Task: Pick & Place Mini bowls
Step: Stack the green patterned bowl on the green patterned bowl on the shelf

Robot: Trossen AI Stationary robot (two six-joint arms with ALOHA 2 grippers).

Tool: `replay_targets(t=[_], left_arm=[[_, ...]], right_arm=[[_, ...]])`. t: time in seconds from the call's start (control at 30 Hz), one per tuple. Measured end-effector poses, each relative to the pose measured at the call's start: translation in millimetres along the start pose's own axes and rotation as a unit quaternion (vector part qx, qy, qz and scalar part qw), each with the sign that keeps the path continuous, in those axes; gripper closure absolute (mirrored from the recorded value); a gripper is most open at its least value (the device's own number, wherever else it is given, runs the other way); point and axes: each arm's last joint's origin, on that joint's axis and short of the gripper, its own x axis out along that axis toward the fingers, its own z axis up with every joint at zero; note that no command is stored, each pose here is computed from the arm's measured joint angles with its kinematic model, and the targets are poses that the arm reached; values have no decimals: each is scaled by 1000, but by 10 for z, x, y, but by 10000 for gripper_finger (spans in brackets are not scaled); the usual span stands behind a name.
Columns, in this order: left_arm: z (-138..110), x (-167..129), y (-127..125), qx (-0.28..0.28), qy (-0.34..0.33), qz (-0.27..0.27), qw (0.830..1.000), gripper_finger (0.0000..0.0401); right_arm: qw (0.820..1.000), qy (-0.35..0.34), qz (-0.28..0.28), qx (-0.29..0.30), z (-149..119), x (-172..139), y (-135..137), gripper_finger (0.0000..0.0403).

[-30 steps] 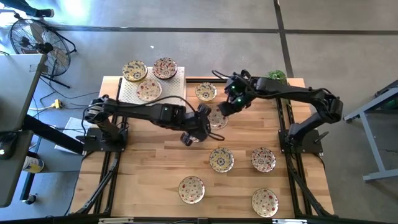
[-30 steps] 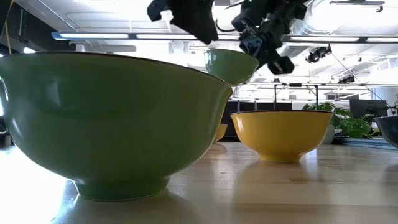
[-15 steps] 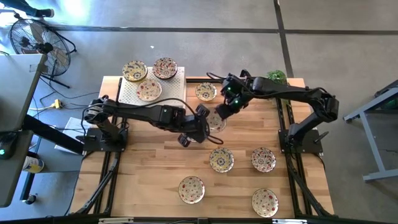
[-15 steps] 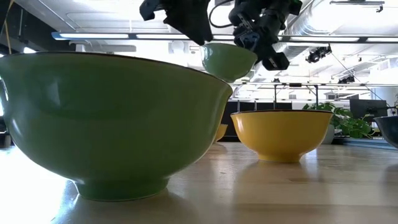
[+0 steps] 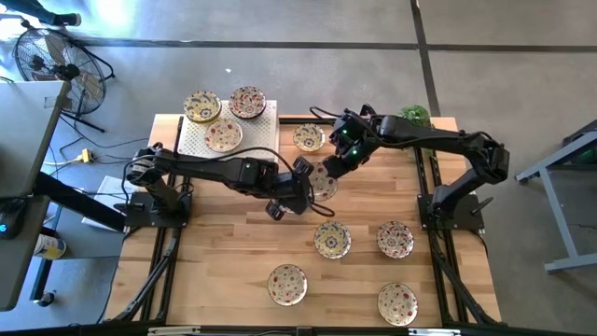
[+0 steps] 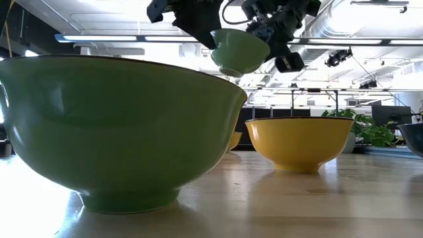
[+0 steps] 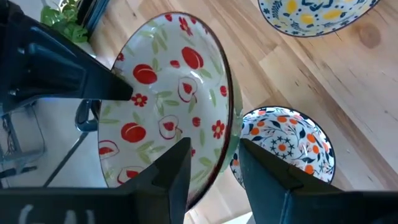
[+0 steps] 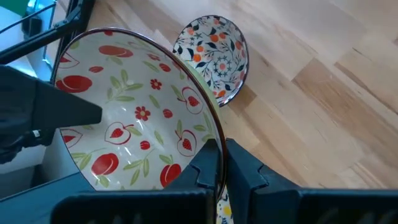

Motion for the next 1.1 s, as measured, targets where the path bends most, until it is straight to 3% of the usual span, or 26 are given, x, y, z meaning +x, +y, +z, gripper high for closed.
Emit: replay_targets(t=[0.13, 0.33, 0.57, 0.7, 0.83, 0.97, 1.1], left_arm=[[-2, 0, 0, 5, 3, 2, 1000, 303], [-10, 9, -32, 45, 4, -17, 999, 387], [-50, 12, -26, 39, 39, 2, 998, 395], [-107, -55, -13, 12, 58, 8, 998, 395], [-168, -172, 23, -31, 64, 7, 997, 397], [-262, -375, 168, -103, 73, 12, 992, 398], [-448, -765, 417, -206, 77, 35, 975, 398]], right_arm=[[1000, -3, 5, -3, 1, -12, 10, 396], [999, -19, 30, -25, 37, -33, 56, 383], [994, -52, 54, -77, 36, -221, 93, 309], [988, -100, 66, -101, 40, -508, 64, 270], [976, -155, 63, -138, 5, -825, 21, 262], [962, -197, 47, -181, -56, -1044, 1, 292], [953, -216, 37, -210, -84, -1135, -10, 349]])
